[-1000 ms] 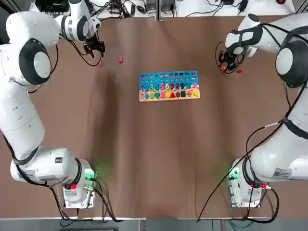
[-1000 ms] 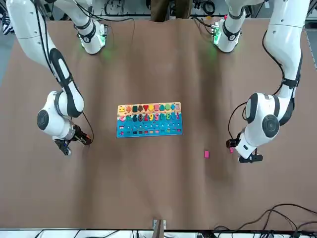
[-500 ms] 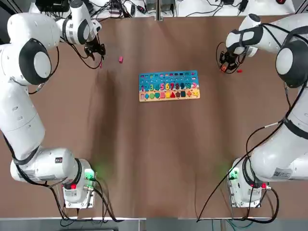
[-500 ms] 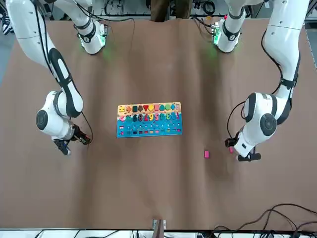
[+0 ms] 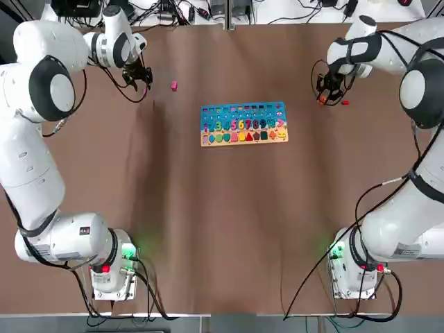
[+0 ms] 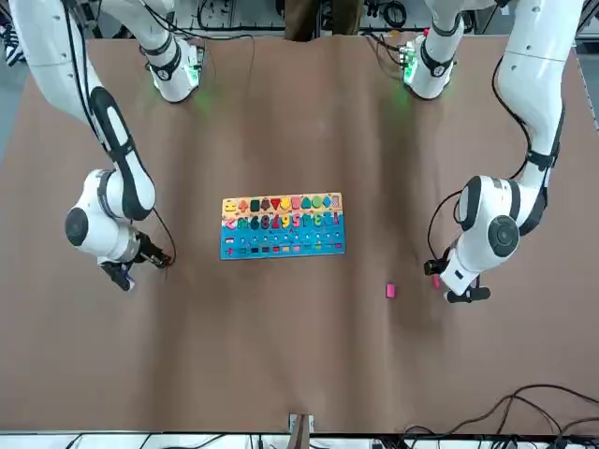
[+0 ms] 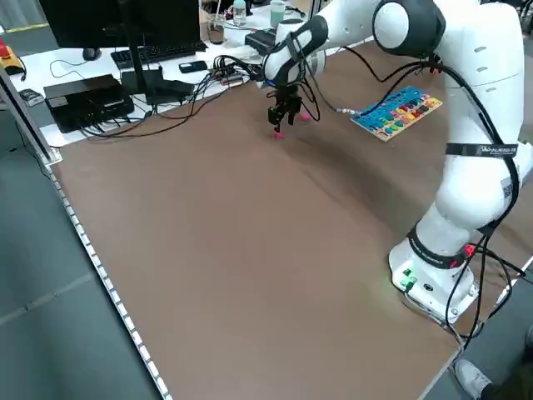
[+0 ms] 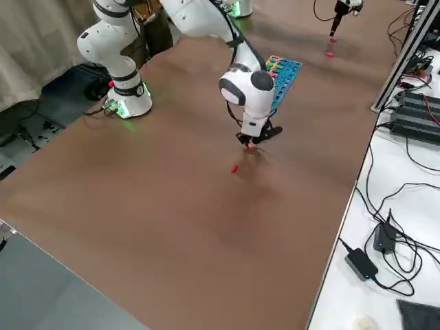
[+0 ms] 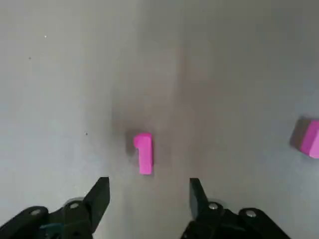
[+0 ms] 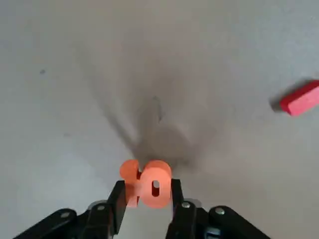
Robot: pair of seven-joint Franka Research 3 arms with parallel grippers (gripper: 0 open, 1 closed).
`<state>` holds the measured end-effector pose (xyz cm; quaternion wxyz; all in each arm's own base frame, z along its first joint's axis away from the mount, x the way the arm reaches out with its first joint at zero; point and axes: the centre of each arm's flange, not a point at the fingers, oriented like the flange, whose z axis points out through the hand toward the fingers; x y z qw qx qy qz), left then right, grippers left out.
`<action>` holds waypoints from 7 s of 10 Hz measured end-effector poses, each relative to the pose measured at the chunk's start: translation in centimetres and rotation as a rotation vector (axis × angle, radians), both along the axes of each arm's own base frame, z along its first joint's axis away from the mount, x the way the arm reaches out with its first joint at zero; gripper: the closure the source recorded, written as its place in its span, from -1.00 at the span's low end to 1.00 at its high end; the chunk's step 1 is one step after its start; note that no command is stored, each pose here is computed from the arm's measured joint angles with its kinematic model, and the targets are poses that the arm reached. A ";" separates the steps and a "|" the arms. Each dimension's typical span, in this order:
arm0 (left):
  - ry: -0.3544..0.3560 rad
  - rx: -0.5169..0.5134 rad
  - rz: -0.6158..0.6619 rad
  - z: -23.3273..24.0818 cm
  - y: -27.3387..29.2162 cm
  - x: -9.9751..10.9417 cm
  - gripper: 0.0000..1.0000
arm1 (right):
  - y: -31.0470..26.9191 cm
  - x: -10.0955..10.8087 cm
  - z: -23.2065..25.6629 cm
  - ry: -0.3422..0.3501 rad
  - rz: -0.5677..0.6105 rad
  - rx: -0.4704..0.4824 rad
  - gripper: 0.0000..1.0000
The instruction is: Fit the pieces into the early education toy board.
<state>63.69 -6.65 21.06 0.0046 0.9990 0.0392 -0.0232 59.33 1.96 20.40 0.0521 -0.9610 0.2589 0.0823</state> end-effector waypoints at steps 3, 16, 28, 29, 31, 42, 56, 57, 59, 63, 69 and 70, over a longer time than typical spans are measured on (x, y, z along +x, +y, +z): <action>-0.002 -0.004 0.004 -1.2 0.2 0.0 -0.42 | 4.5 -0.9 3.1 0.026 0.193 0.026 0.19; -0.008 -0.007 0.032 -2.4 0.5 0.1 -0.10 | 22.5 -6.0 1.5 0.000 0.565 0.029 0.19; -0.006 -0.005 0.046 -2.7 0.8 0.1 0.26 | 27.2 -8.9 -2.1 -0.044 0.564 0.044 0.19; -0.009 -0.005 0.047 -2.6 0.9 0.2 0.28 | 27.2 -8.9 -2.1 -0.045 0.563 0.044 0.19; -0.015 -0.005 0.048 -2.3 0.9 0.4 0.31 | 27.1 -8.8 -2.1 -0.048 0.562 0.043 0.19; -0.020 -0.008 0.082 -3.1 0.9 0.4 0.72 | 27.0 -8.8 -2.3 -0.050 0.560 0.042 0.19; -0.024 -0.007 0.023 10.6 -10.0 -2.8 0.72 | 26.9 -8.8 -2.9 -0.045 0.537 0.037 -0.06; -0.023 -0.011 0.023 11.0 -11.9 -3.5 0.72 | 27.0 -8.8 -2.9 -0.045 0.535 0.037 -0.06; -0.018 -0.010 0.011 10.9 -17.1 -5.5 0.72 | 27.1 -8.9 -2.9 -0.039 0.519 0.034 -0.06; 0.014 0.006 -0.004 9.3 -27.6 -11.6 0.72 | 27.9 -9.2 -2.0 -0.009 0.521 0.035 -0.06; 0.053 0.002 0.005 3.8 -34.4 -16.7 0.72 | 25.0 -7.0 1.1 0.001 0.472 0.020 -0.06; 0.057 -0.001 0.000 2.9 -34.9 -17.1 0.72 | 23.7 -6.3 1.2 -0.001 0.449 0.010 -0.06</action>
